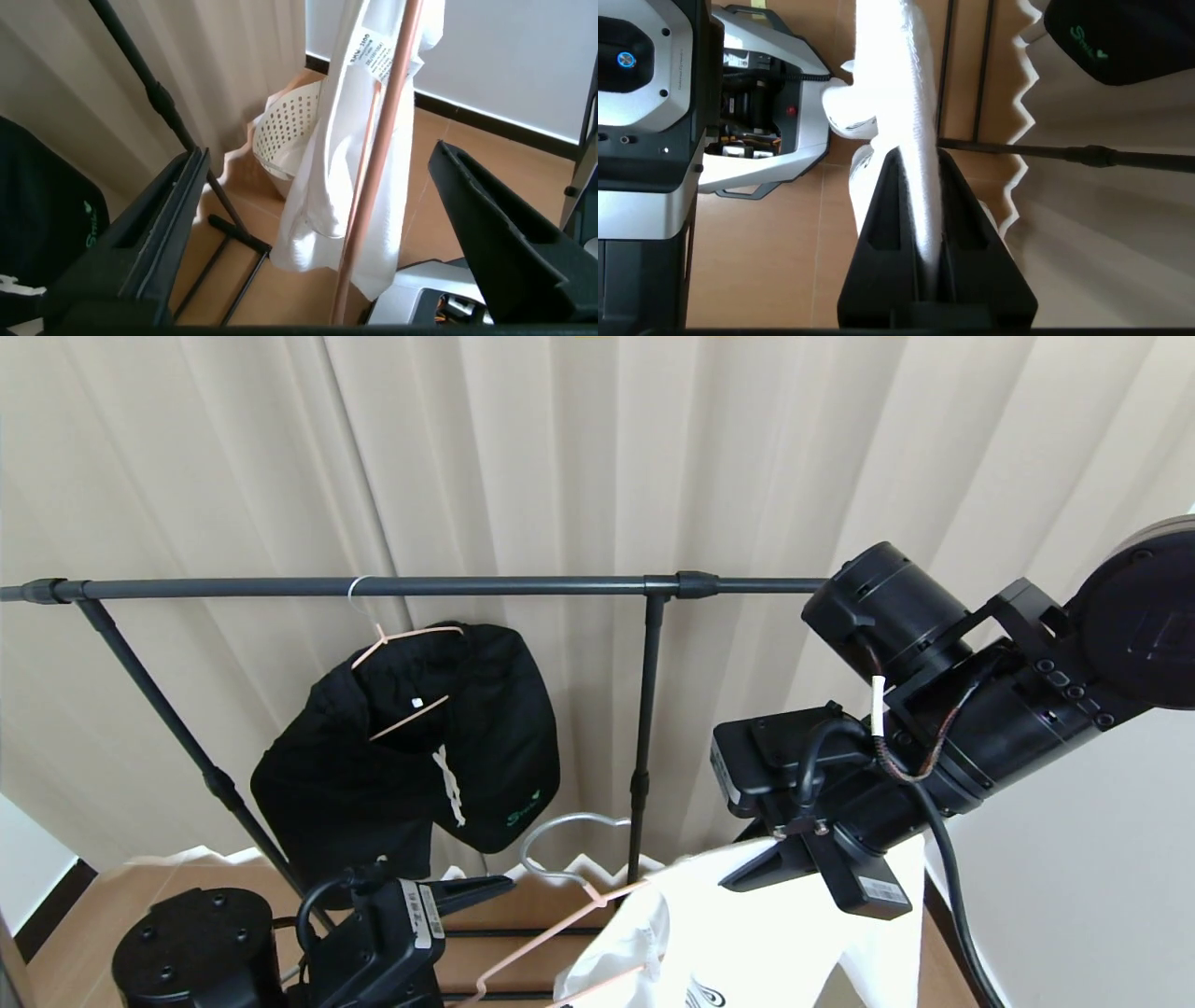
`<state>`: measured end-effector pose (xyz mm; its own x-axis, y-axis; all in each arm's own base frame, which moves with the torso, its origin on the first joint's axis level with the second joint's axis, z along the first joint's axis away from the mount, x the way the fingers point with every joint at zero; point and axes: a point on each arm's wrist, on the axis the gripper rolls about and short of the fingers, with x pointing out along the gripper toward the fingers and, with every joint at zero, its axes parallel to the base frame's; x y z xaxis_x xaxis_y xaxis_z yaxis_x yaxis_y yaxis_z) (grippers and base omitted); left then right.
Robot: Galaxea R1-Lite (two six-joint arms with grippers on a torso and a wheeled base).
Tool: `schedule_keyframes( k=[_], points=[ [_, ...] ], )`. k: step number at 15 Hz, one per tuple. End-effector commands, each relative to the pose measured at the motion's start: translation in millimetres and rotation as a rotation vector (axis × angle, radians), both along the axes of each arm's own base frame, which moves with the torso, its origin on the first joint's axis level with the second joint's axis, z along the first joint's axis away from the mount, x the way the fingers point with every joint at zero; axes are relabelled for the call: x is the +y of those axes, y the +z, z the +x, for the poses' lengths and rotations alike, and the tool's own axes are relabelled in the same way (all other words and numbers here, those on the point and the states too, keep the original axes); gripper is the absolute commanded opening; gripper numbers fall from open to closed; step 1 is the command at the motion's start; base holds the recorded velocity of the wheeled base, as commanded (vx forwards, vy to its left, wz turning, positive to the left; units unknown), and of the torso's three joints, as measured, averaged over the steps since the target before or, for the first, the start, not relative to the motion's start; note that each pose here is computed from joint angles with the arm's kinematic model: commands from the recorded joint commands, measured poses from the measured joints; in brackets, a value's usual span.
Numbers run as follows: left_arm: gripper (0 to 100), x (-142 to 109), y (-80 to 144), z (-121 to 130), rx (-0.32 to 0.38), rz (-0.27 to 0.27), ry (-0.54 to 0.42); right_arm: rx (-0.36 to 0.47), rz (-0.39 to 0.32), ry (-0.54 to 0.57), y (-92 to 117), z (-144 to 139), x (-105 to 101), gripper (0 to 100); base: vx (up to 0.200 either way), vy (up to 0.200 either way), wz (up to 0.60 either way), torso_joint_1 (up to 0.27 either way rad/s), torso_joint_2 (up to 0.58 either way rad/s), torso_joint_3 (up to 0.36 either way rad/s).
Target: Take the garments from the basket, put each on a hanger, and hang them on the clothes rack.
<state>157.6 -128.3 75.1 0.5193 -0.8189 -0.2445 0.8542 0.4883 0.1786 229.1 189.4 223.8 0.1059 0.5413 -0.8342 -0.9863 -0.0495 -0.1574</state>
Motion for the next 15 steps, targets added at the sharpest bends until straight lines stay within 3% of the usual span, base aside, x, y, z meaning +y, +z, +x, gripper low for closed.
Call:
schedule_keyframes(
  k=[1,8,11,15],
  points=[
    [100,1.3,5.0,-1.4,-0.019,-0.016,0.000,-0.003,0.002,0.000,0.9,-1.0,-1.0,0,0.000,0.000,0.00,0.000,0.00,0.000],
    [100,13.7,12.5,10.1,0.000,-0.078,0.096,0.000,-0.010,-0.009,-1.2,-1.9,-3.7,0,0.000,0.000,0.00,0.000,0.00,0.000],
    [100,16.6,25.3,11.9,0.004,-0.161,0.125,-0.018,-0.029,-0.025,-0.6,-1.3,-4.6,0,0.000,0.000,0.00,0.000,0.00,0.000],
    [100,23.7,41.7,22.3,0.019,-0.282,0.188,-0.125,-0.047,-0.105,11.0,-4.2,-8.8,0,0.000,0.000,0.00,0.000,0.00,0.000]
  ],
)
